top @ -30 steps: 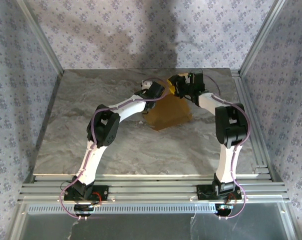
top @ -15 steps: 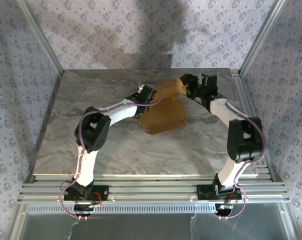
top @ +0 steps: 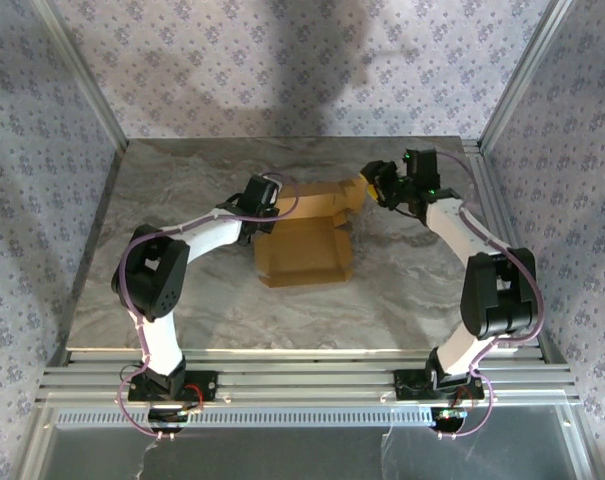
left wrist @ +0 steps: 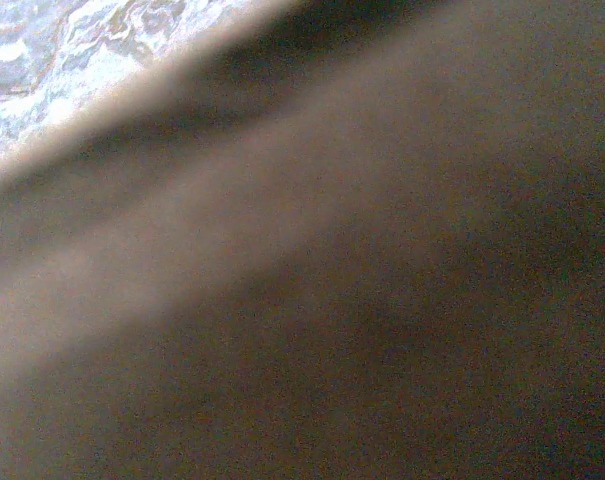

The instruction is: Fold the paper box

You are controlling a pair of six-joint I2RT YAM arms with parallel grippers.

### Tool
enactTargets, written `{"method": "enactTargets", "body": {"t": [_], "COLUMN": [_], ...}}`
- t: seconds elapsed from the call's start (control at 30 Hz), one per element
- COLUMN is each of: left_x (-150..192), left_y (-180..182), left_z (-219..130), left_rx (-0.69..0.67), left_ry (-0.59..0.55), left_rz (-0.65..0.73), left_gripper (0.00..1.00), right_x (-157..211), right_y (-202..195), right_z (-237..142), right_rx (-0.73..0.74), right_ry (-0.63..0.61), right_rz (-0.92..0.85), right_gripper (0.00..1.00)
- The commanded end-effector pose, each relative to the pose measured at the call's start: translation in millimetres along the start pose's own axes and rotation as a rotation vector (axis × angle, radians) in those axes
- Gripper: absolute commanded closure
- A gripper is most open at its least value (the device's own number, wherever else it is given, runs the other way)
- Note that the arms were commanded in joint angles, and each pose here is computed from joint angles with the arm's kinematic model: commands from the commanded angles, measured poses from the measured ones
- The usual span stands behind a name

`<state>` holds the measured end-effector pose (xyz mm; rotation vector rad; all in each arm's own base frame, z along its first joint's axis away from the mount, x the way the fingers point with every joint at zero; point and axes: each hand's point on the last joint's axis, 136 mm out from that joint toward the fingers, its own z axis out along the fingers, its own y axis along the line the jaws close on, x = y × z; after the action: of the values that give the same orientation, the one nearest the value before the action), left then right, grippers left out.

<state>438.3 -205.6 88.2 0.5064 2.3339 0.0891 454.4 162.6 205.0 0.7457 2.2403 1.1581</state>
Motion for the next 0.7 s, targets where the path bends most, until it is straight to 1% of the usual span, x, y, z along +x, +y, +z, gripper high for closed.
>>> {"method": "enactTargets", "body": {"t": [0.0, 0.07, 0.23, 0.33, 0.43, 0.6, 0.67], "left_x": [12, 12, 10, 11, 10, 9, 7], "left_y": [-3, -1, 0, -1, -3, -4, -5], "left_z": [-4, -4, -2, 0, 0, 1, 1], "left_rx": [0.024, 0.01, -0.005, -0.008, -0.008, -0.012, -0.008], "left_ry": [0.034, 0.03, 0.022, 0.021, 0.017, 0.021, 0.021], "left_rz": [0.115, 0.116, 0.115, 0.124, 0.136, 0.142, 0.146], "left_gripper": [1.0, 1.0, 1.0, 1.0, 1.0, 1.0, 1.0], "right_x": [21, 24, 27, 32, 34, 39, 43], "right_y": [1, 2, -2, -13, -17, -11, -12], "right_z": [10, 16, 34, 39, 46, 58, 59], "right_rx": [0.084, 0.111, 0.161, 0.22, 0.219, 0.203, 0.206], "right_ry": [0.095, 0.109, 0.174, 0.202, 0.222, 0.26, 0.267], "right_rz": [-0.068, -0.11, -0.153, -0.179, -0.191, -0.199, -0.197], "right_gripper": [0.49, 0.48, 0.47, 0.47, 0.48, 0.52, 0.52]}}
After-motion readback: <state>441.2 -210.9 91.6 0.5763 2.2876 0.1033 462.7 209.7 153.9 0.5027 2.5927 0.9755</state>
